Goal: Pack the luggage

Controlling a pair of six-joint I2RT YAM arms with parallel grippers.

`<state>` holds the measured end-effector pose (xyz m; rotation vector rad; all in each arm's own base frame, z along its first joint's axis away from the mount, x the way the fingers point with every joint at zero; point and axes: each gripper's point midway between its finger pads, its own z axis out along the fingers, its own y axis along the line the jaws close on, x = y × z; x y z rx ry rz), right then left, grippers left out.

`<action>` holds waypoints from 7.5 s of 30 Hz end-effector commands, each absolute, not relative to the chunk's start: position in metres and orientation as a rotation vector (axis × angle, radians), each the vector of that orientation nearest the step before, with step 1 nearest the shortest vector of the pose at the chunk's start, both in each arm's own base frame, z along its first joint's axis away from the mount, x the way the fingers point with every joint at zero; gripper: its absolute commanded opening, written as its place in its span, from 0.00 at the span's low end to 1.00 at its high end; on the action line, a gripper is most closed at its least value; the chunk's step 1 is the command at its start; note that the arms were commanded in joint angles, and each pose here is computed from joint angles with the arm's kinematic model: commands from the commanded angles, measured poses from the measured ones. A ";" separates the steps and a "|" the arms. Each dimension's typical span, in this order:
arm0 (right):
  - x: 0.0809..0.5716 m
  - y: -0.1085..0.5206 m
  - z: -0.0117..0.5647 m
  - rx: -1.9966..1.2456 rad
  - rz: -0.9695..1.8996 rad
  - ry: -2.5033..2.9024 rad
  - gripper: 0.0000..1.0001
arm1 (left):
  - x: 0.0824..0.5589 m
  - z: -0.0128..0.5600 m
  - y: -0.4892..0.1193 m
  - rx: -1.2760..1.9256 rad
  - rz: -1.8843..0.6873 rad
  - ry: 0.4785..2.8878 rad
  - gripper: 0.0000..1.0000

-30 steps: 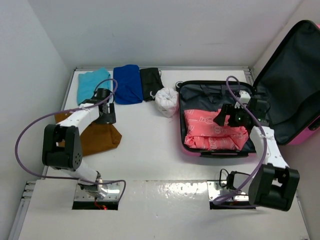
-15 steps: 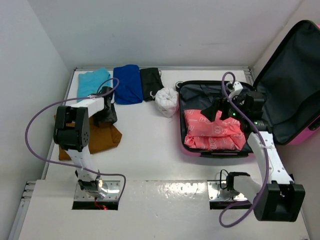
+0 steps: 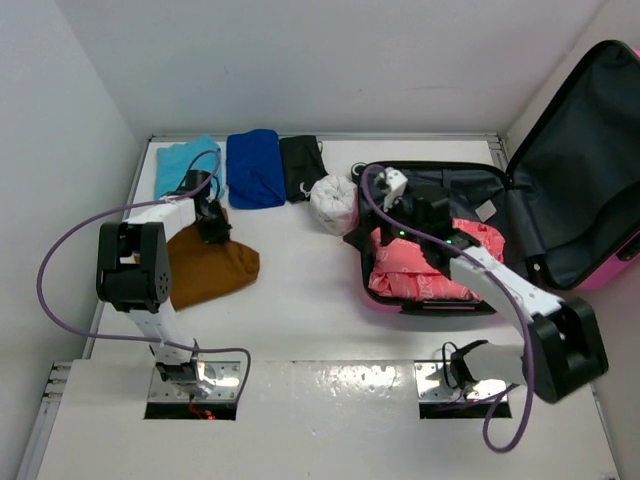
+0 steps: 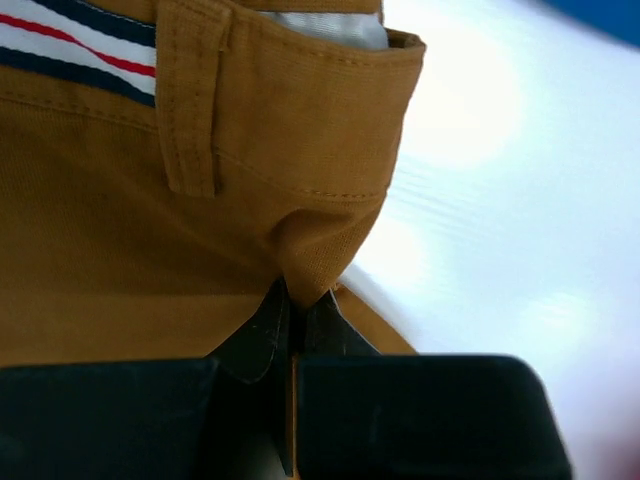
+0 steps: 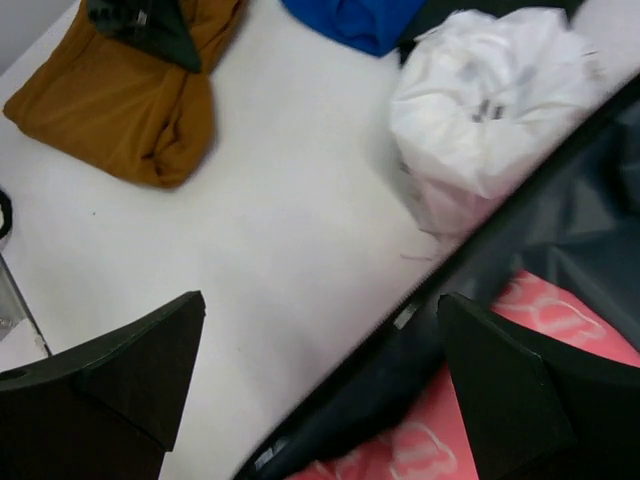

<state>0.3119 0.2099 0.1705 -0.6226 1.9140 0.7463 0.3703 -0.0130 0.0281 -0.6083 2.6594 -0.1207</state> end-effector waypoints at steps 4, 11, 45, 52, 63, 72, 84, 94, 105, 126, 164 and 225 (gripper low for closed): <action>0.356 0.277 0.175 -0.505 0.892 1.908 0.99 | 0.414 0.107 -0.103 -0.560 -0.725 2.442 0.00; 0.385 0.345 0.149 -0.518 1.161 1.985 0.99 | 0.416 0.132 -0.116 -0.522 -0.882 2.370 0.00; 0.361 0.453 0.086 -0.664 1.296 2.134 0.99 | 0.429 0.169 -0.123 -0.494 -1.047 2.256 0.00; 0.368 0.475 0.097 -0.684 1.358 2.084 0.98 | 0.428 0.171 -0.125 -0.494 -1.046 2.247 0.00; 0.383 0.443 0.120 -0.767 1.239 2.018 0.00 | 0.443 0.222 -0.100 -0.382 -1.000 2.074 0.86; 0.429 0.396 0.258 -0.675 1.150 1.758 0.00 | 0.470 0.288 -0.009 -0.371 -0.713 1.847 1.00; 0.423 0.259 0.336 -0.532 0.972 1.723 0.00 | 0.470 0.266 -0.005 -0.388 -0.737 1.827 1.00; 0.348 0.075 0.199 -0.110 0.800 2.186 0.00 | 0.471 0.249 0.001 -0.377 -0.738 1.860 1.00; 0.318 -0.024 0.100 -0.093 0.528 2.454 0.00 | 0.480 0.240 0.003 -0.349 -0.727 1.899 1.00; 0.368 -0.153 0.090 -0.040 -0.098 2.478 0.18 | 0.475 0.206 0.009 -0.241 -0.545 1.984 1.00; 0.361 0.019 0.097 -0.109 0.368 2.452 0.61 | 0.489 0.148 -0.271 0.523 -0.737 2.117 0.91; 0.425 0.263 0.165 -0.365 0.788 2.236 0.00 | 0.419 0.280 -0.299 0.582 -0.805 1.734 0.51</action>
